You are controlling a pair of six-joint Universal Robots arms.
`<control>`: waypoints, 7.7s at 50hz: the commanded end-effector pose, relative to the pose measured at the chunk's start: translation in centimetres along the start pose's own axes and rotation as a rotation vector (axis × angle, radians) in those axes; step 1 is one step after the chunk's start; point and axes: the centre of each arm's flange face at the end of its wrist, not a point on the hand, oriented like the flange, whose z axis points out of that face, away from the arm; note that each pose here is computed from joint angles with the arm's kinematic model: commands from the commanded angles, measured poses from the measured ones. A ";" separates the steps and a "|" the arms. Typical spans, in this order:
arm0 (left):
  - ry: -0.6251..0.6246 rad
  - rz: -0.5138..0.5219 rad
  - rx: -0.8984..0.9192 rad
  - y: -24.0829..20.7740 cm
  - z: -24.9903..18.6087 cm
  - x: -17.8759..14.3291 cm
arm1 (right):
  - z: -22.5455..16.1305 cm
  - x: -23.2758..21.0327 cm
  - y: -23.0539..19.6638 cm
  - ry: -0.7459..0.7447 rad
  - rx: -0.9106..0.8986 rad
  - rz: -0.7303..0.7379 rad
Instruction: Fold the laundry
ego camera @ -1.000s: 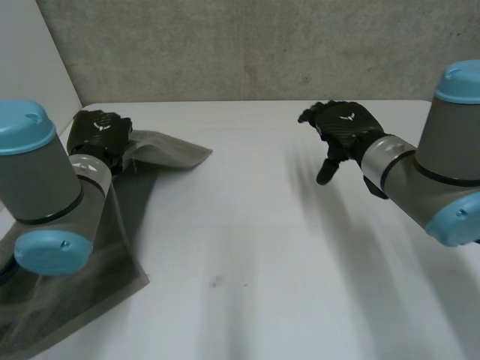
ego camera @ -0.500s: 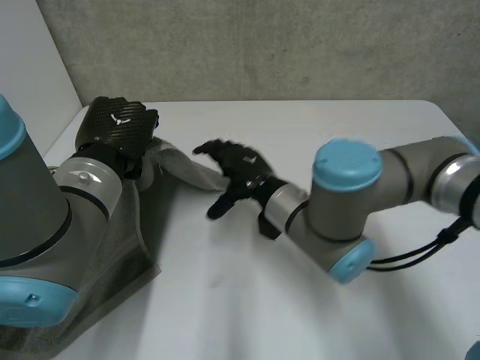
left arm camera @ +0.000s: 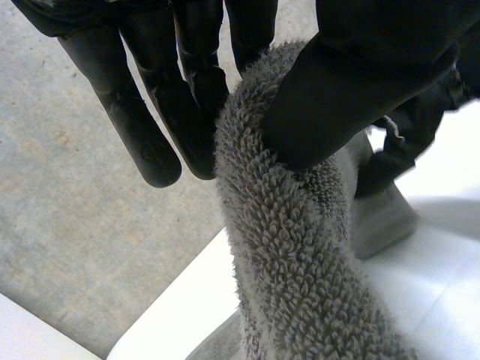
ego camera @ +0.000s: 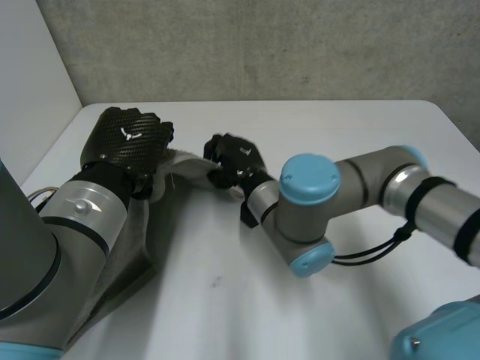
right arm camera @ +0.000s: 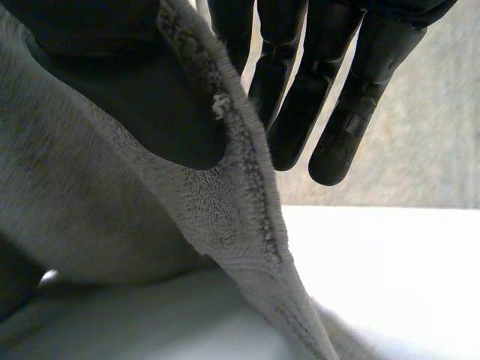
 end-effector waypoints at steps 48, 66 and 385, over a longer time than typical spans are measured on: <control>0.211 -0.139 -0.036 3.2 13.5 0.8 | -5.1 1.7 -12.7 0.170 -0.156 -1.129; -0.116 -0.028 0.494 -7.6 14.6 -7.0 | -5.5 -2.1 -24.7 0.329 0.740 -1.242; -0.193 -0.032 -0.042 8.7 5.7 -6.1 | -16.0 10.3 -6.9 0.336 -0.412 -0.475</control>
